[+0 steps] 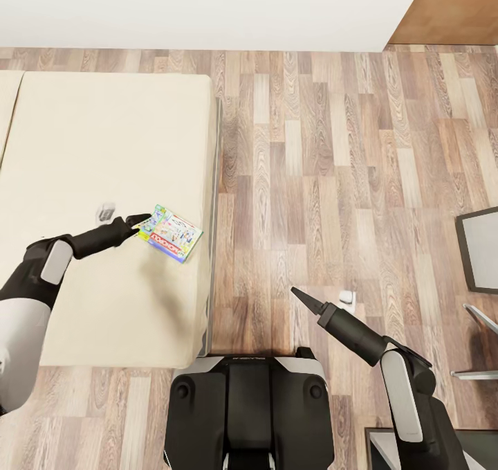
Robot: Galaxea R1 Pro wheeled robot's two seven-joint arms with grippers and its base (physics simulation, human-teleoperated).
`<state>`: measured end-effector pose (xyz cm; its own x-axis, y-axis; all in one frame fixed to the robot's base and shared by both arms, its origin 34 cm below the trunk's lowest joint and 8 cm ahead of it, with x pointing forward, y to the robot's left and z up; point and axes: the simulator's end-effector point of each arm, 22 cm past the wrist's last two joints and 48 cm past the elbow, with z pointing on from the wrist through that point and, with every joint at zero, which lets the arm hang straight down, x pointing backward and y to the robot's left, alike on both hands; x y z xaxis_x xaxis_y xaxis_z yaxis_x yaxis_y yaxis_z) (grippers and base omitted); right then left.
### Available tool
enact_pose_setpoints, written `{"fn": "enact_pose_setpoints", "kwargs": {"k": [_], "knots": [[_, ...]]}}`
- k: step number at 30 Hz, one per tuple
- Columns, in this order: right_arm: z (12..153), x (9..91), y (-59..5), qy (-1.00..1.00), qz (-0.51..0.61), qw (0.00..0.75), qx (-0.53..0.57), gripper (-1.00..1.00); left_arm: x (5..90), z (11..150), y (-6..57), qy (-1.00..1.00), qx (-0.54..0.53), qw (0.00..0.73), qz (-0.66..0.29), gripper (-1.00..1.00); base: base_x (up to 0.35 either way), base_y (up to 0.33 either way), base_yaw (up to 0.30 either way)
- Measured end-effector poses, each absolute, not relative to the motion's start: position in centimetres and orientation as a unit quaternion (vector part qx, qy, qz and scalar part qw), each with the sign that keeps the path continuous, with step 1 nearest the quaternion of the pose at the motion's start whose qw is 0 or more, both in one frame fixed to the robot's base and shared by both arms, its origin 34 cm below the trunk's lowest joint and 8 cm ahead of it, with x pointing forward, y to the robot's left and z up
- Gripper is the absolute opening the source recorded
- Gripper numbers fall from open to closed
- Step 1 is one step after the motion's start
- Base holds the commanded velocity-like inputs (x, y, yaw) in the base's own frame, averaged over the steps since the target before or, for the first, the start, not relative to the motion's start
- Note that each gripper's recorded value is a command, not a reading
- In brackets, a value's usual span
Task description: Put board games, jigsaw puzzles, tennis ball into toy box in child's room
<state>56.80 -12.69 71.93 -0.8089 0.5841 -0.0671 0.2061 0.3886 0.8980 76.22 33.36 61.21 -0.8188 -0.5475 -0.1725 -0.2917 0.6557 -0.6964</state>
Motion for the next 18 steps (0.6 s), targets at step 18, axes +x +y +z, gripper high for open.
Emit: {"fn": "enact_pose_setpoints", "kwargs": {"k": [18], "knots": [[71.9, 56.8, -12.7, 0.812, 0.496, 0.190, 0.244, 1.00, 80.0, 61.8, 34.1, 0.901, -0.229, 0.207, -0.305, 1.00, 0.000, 0.000, 0.000]]}}
